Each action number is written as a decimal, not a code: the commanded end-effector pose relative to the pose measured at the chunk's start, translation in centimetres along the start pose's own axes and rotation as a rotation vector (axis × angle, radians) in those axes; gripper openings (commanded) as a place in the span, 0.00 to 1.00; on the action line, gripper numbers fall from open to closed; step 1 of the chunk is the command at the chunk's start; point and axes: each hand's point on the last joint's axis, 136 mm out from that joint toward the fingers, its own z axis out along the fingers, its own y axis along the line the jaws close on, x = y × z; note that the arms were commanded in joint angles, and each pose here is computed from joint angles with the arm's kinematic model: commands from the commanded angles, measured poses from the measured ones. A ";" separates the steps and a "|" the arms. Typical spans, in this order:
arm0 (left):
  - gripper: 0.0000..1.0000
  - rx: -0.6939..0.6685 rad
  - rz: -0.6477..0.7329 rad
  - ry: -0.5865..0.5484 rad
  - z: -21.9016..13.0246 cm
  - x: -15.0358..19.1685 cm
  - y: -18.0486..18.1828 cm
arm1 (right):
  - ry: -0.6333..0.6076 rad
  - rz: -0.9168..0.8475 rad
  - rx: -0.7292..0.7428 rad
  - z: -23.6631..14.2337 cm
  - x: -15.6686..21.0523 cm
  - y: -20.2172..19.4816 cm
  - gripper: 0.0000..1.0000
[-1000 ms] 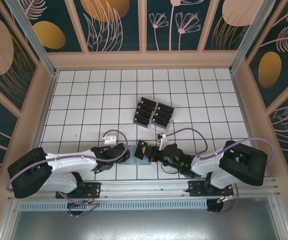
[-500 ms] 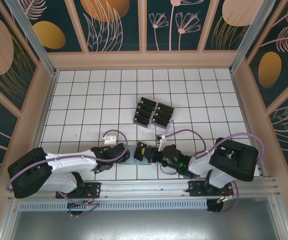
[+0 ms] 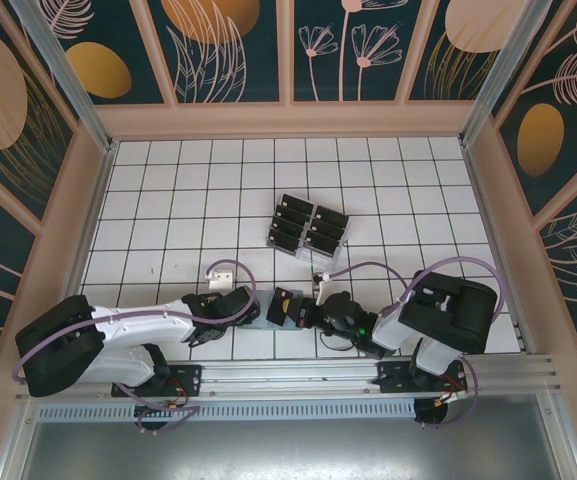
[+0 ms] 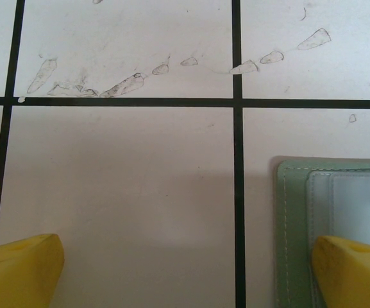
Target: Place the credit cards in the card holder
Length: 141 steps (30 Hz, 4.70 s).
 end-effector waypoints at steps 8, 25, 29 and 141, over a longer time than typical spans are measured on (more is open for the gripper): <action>0.99 -0.038 0.023 0.010 0.0 0.5 1.1 | 0.002 0.035 -0.031 0.0 0.3 0.1 0.00; 0.99 -0.055 0.027 -0.019 -0.5 -0.3 1.3 | 0.020 0.068 -0.002 -0.2 0.6 -0.8 0.00; 0.99 -0.054 0.053 -0.042 -1.1 -1.6 0.5 | 0.025 0.073 -0.005 -0.1 0.5 -0.7 0.00; 0.99 -0.070 -0.036 -0.028 -0.4 0.0 2.1 | 0.249 0.012 0.251 0.0 -0.8 -2.0 0.39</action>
